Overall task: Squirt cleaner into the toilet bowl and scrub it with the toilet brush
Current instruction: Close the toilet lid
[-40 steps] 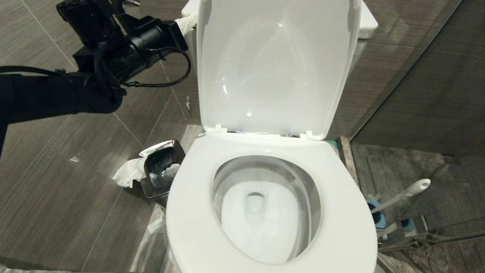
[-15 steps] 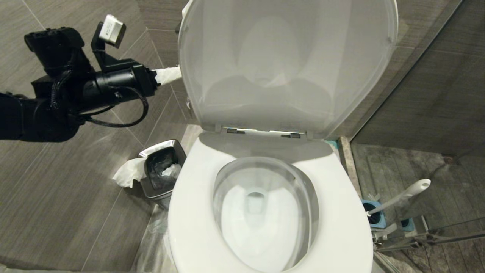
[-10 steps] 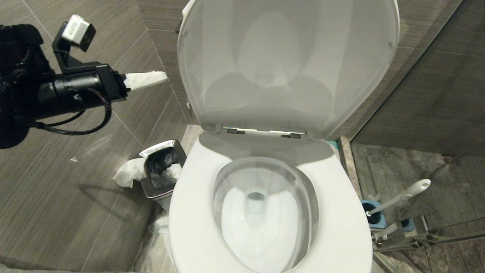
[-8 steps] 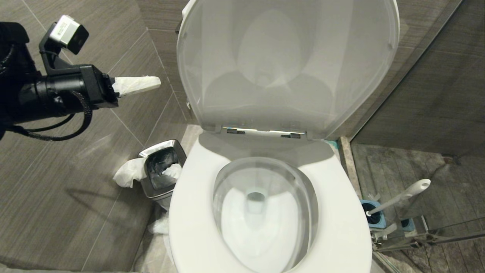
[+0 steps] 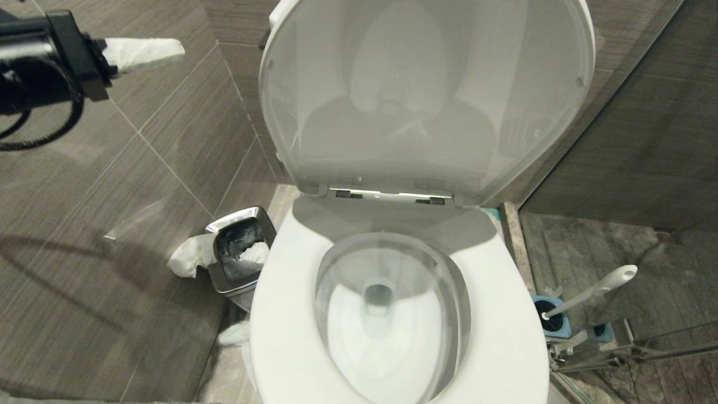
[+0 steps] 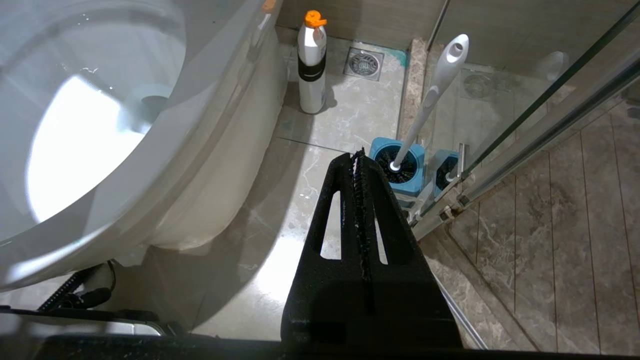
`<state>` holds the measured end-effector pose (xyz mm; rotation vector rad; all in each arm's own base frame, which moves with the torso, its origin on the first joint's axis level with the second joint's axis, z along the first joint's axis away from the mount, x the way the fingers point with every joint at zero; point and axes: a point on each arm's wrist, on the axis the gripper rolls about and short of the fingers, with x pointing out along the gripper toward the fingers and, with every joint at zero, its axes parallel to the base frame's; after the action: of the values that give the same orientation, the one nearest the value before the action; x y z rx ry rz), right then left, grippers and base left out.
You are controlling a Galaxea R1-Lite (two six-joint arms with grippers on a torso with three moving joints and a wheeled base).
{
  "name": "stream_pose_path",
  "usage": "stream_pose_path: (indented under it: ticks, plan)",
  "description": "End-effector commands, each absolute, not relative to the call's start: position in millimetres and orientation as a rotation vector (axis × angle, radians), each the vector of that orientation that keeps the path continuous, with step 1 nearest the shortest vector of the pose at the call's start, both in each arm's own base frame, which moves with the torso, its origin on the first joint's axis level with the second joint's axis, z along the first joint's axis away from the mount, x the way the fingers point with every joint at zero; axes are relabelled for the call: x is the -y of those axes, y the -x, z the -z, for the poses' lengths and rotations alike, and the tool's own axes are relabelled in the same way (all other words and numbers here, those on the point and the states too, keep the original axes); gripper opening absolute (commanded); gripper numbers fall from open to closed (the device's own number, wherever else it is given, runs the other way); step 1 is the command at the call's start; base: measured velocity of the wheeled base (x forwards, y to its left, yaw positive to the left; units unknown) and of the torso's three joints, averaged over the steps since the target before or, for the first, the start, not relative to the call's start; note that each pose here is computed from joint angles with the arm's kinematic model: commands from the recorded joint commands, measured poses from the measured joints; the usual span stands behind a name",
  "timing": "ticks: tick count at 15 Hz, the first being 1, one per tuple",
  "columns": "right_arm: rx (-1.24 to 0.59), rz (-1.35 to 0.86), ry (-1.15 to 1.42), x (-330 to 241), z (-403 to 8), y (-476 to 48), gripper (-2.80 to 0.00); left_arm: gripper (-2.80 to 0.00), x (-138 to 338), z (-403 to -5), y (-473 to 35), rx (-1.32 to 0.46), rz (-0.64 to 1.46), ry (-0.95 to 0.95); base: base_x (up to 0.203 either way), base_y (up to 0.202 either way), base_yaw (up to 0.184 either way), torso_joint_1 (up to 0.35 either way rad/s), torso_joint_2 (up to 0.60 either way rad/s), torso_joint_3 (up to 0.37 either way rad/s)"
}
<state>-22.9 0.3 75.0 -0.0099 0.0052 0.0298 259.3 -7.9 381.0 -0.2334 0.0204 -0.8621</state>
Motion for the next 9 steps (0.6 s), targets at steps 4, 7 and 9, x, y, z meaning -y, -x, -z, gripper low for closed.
stream_pose_path:
  ticks: [4,7,9]
  plan:
    - [-0.005,-0.031,0.010,0,-75,23,-2.80,-2.80,33,-433,-174,-0.241,0.740,0.341,0.000,0.000,0.000,0.000,0.00,0.000]
    - [-0.005,-0.031,0.010,0,-75,23,-2.80,-2.80,35,-419,-157,-0.327,0.597,0.140,0.000,0.000,0.000,0.000,0.00,0.000]
    - [-0.006,-0.031,0.009,0,-75,23,-2.80,-2.80,33,-423,-134,-0.276,0.626,-0.006,0.000,0.000,0.000,0.000,0.00,0.000]
